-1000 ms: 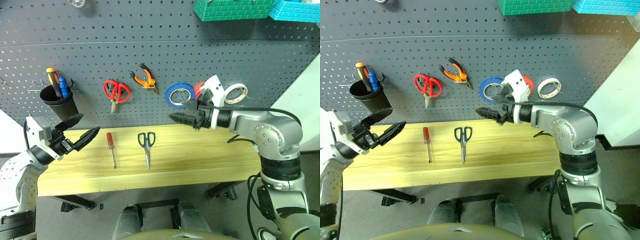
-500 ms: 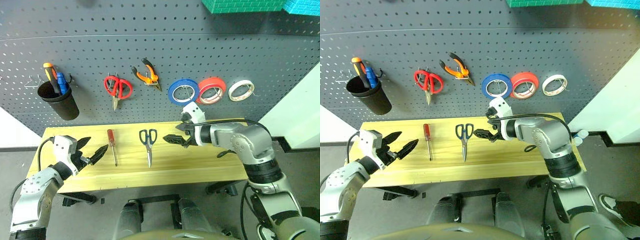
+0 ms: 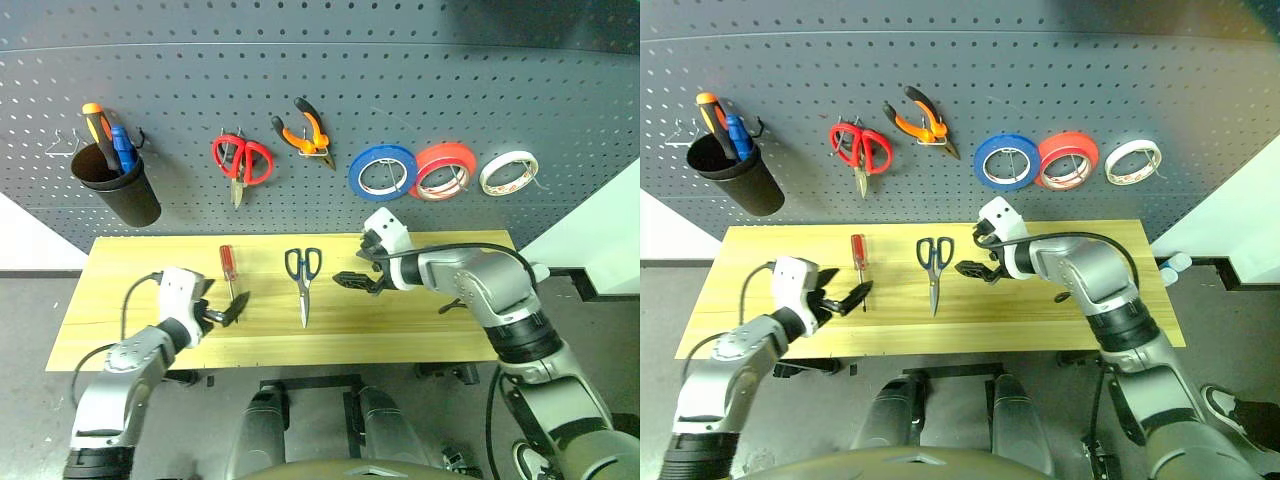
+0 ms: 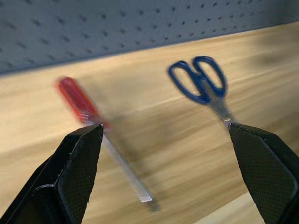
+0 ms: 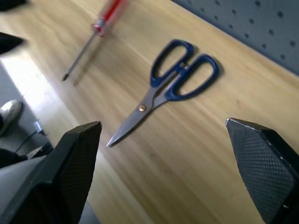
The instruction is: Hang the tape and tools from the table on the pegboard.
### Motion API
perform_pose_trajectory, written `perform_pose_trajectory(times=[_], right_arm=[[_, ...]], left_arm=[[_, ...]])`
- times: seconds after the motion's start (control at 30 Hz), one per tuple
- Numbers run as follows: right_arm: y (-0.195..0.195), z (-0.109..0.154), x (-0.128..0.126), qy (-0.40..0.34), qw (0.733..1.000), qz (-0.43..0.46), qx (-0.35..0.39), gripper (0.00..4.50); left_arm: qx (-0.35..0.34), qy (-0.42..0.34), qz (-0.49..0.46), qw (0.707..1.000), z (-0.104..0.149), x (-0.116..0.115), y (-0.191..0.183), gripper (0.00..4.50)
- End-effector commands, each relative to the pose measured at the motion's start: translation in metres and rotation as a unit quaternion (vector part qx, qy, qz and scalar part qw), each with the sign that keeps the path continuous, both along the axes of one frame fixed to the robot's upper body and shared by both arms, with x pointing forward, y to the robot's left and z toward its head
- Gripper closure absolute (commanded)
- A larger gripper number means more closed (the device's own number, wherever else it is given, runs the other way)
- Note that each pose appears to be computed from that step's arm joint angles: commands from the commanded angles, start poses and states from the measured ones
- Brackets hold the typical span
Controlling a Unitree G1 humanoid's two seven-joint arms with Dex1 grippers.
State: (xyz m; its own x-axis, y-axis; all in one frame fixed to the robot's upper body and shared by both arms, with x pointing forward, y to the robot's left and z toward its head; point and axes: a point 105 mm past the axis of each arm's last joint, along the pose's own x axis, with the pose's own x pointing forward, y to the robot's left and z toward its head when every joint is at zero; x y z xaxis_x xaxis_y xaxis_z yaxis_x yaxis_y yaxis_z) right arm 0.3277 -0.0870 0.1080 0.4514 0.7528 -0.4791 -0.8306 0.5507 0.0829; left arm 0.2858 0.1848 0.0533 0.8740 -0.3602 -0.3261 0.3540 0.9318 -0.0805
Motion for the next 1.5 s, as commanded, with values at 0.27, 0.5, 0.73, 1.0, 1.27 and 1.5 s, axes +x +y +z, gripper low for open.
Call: perform_pose_trajectory(times=[0.27, 0.5, 0.73, 1.0, 1.27, 1.5], right_arm=[[-0.032, 0.027, -0.023, -0.152, 0.967, 0.185, 0.083, 0.03], [-0.047, 0.025, -0.008, -0.2, 0.956, 0.208, 0.056, 0.03], [-0.059, 0.023, 0.004, -0.221, 0.951, 0.218, 0.013, 0.03], [-0.077, 0.027, 0.007, -0.208, 0.953, 0.219, -0.011, 0.03], [-0.078, 0.024, 0.014, -0.209, 0.956, 0.208, -0.014, 0.03], [-0.082, 0.027, 0.015, -0.208, 0.957, 0.202, -0.009, 0.03]], left_arm=[[0.046, 0.067, 0.054, 0.995, -0.018, 0.025, -0.039, 0.0], [0.055, 0.082, 0.038, 0.994, -0.017, 0.044, -0.066, 0.0], [0.058, 0.134, 0.071, 0.987, -0.028, 0.058, -0.088, 0.0], [0.077, 0.149, 0.104, 0.98, -0.028, 0.072, -0.099, 0.0], [0.115, 0.181, 0.139, 0.967, -0.034, 0.073, -0.102, 0.0], [0.118, 0.221, 0.145, 0.957, -0.038, 0.067, -0.114, 0.0]])
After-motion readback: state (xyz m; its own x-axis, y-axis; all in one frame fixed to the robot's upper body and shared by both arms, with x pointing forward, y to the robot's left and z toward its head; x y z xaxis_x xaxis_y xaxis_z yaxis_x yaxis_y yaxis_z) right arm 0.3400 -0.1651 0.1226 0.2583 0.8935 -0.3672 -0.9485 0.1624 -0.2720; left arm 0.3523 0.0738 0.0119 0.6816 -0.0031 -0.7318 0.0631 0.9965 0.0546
